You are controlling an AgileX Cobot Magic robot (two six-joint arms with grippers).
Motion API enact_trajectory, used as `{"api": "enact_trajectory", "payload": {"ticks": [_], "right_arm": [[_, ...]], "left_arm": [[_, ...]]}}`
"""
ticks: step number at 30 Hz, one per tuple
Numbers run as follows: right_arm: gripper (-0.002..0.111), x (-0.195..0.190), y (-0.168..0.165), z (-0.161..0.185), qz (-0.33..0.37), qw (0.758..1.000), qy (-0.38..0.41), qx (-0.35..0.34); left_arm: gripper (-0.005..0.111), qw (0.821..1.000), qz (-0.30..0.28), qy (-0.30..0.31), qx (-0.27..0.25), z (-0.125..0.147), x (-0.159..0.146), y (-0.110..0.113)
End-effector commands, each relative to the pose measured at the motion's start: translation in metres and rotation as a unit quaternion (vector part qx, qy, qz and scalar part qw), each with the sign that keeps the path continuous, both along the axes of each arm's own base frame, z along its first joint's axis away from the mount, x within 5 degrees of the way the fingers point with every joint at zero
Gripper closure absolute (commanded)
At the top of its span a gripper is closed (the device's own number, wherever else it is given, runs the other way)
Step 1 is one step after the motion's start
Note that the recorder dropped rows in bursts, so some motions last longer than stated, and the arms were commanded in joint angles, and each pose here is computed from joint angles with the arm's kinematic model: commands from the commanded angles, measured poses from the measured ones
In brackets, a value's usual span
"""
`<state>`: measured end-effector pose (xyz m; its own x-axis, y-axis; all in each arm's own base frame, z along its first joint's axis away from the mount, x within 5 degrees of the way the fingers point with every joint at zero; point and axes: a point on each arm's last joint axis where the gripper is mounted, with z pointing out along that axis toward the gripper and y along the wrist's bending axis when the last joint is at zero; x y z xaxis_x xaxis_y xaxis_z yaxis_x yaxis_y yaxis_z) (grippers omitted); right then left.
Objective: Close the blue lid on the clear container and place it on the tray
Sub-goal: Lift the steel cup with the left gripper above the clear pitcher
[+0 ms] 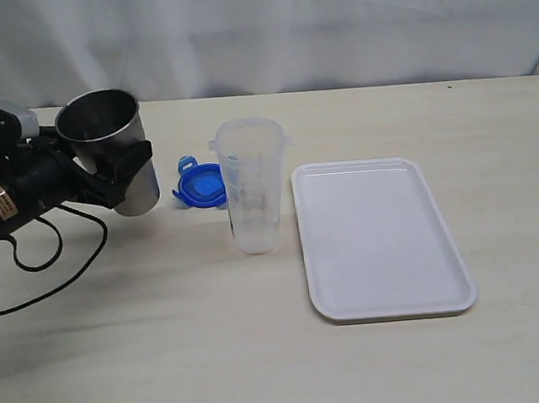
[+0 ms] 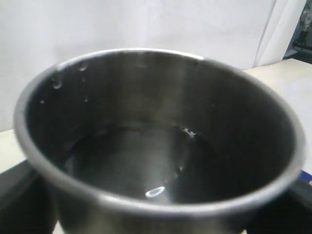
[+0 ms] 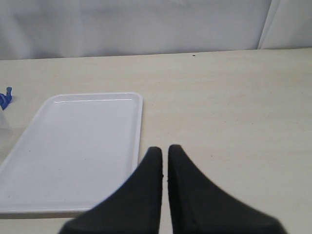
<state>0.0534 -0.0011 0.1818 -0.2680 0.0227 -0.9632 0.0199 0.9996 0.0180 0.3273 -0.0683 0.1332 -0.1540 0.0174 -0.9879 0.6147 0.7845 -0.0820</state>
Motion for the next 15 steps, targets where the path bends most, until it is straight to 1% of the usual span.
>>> {"api": "enact_trajectory", "payload": {"ticks": [1, 6, 9, 12, 15], "right_arm": [[0.104, 0.0, 0.0, 0.0, -0.002, 1.0, -0.007, 0.002], [0.104, 0.0, 0.0, 0.0, -0.002, 1.0, -0.007, 0.002], [0.104, 0.0, 0.0, 0.0, -0.002, 1.0, -0.007, 0.002], [0.104, 0.0, 0.0, 0.0, -0.002, 1.0, -0.007, 0.002], [0.104, 0.0, 0.0, 0.0, -0.002, 1.0, -0.007, 0.002]], "left_arm": [[0.107, 0.998, -0.003, -0.047, -0.039, 0.023, 0.009, -0.005], [0.107, 0.998, -0.007, -0.045, -0.051, 0.034, 0.022, -0.013], [0.107, 0.999, -0.002, -0.03, -0.038, 0.039, 0.034, -0.019], [0.107, 0.999, -0.002, -0.03, -0.018, 0.045, 0.044, -0.028], [0.107, 0.999, -0.007, -0.034, -0.011, 0.052, 0.049, -0.037]]}}
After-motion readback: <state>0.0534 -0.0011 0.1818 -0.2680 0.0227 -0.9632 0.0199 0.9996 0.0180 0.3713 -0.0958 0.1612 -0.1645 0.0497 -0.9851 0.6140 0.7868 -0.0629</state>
